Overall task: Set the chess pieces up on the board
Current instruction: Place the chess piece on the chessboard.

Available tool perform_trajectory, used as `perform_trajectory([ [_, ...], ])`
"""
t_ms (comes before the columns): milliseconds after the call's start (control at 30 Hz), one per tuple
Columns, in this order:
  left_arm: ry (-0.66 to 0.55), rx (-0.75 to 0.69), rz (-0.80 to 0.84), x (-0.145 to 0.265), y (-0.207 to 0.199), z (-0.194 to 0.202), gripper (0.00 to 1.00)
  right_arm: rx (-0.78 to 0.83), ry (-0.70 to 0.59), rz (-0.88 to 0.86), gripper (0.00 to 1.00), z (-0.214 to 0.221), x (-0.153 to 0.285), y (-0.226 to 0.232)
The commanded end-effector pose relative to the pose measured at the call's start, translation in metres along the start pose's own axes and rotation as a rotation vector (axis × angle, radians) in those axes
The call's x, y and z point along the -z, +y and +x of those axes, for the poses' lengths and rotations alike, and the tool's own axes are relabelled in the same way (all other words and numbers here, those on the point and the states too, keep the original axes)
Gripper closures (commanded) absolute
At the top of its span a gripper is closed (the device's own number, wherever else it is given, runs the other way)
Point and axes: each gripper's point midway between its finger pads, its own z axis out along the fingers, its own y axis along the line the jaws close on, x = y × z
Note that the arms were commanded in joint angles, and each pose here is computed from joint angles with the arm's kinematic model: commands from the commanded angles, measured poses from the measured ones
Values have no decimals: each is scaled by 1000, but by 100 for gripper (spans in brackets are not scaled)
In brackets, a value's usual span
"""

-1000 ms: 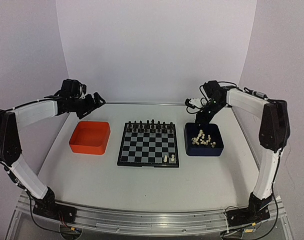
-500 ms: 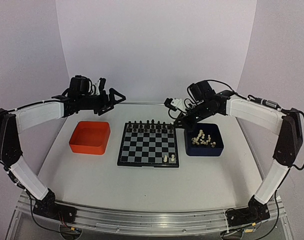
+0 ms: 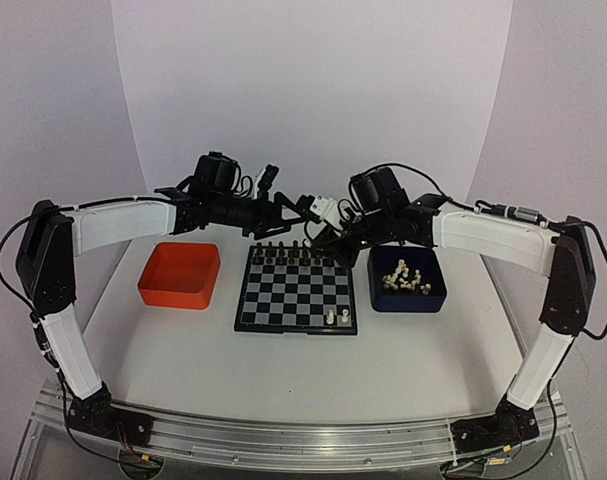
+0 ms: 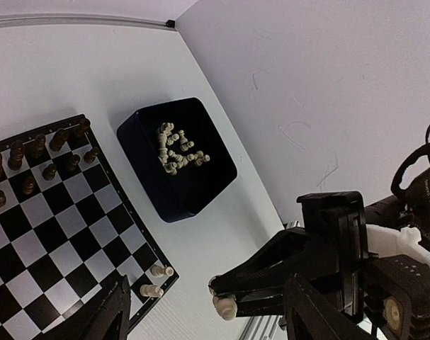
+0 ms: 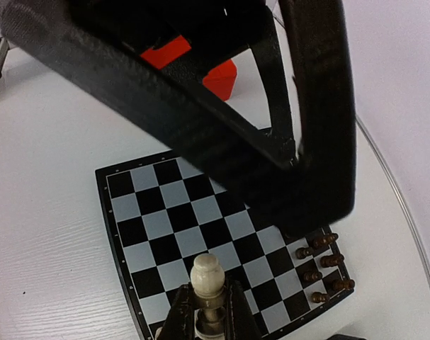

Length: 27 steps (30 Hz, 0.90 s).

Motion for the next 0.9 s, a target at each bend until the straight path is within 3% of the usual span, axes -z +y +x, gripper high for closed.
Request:
perform_trajectory([
  [0,2,-62,53,-1,-23,-12,29,11,-79,56,99,-29,-3,-11],
  [300,66,-63,56,-10,-23,1,45,12,-79,115,100,-32,-8,-21],
  [500,87,-59,51,-15,-19,4,49,14,-107,148,100,-40,-5,-27],
  [867,99,-56,74,-19,-20,3,70,20,-123,142,100,-45,-5,-25],
])
